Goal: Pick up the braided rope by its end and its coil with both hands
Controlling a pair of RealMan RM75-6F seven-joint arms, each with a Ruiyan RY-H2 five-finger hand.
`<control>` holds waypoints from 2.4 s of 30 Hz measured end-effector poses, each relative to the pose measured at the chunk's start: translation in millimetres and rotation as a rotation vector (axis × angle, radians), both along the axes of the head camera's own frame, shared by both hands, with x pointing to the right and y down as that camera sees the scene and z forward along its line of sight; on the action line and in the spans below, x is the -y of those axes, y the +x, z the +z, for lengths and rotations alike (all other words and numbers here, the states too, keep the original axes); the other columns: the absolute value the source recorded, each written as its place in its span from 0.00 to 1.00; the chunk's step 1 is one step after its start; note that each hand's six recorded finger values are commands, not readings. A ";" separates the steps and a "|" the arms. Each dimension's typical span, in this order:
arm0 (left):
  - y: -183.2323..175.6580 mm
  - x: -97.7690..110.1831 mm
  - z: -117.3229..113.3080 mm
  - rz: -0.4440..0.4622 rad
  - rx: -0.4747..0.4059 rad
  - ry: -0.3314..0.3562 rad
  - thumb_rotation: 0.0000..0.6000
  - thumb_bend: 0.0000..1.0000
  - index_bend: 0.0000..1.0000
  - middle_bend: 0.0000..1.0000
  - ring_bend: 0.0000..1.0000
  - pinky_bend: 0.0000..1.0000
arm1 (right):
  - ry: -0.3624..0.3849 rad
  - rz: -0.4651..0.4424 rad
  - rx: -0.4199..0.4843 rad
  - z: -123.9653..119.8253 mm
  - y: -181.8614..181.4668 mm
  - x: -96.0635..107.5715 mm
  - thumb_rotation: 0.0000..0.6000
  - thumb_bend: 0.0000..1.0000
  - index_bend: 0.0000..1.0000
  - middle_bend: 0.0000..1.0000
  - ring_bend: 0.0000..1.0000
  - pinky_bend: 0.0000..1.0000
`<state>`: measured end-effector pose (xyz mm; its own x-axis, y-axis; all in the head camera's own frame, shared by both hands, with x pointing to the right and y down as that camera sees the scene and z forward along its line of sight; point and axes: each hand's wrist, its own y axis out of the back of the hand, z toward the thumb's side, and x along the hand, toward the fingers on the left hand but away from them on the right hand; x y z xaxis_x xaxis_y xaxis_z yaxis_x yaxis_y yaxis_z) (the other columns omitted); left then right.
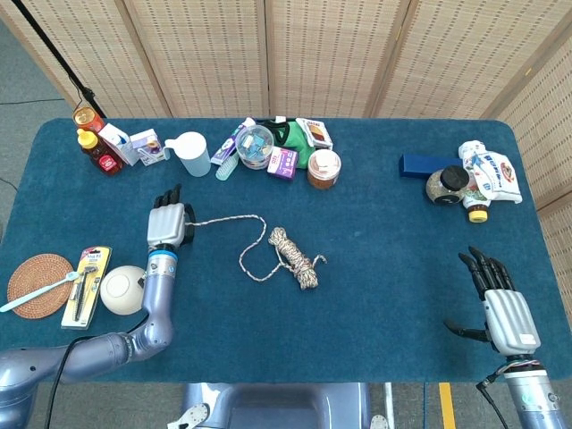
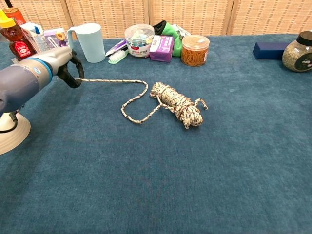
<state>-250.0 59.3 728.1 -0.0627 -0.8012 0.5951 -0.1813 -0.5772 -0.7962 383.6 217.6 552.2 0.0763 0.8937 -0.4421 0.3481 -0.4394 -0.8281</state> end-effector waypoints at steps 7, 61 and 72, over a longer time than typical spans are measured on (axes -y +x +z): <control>-3.8 5.4 -20.9 0.020 -0.019 0.046 1.00 0.46 0.55 0.00 0.00 0.07 | -0.008 -0.006 0.001 2.3 -2.5 -0.6 1.00 0.00 0.00 0.00 0.00 0.00; -33.4 27.0 -166.7 0.099 -0.123 0.292 1.00 0.46 0.55 0.00 0.00 0.07 | -0.326 -0.116 0.093 123.4 -267.2 77.4 1.00 0.00 0.00 0.00 0.00 0.00; -38.2 27.3 -164.1 0.090 -0.121 0.288 1.00 0.46 0.55 0.00 0.00 0.07 | -0.357 -0.050 0.081 132.1 -284.2 66.2 1.00 0.00 0.00 0.00 0.00 0.00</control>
<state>-288.3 32.0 564.1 0.0736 -0.9367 0.3423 -0.2431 -0.3497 -0.9048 99.4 151.4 684.4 0.1635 0.6783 -0.7164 0.3775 -0.7139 -0.5898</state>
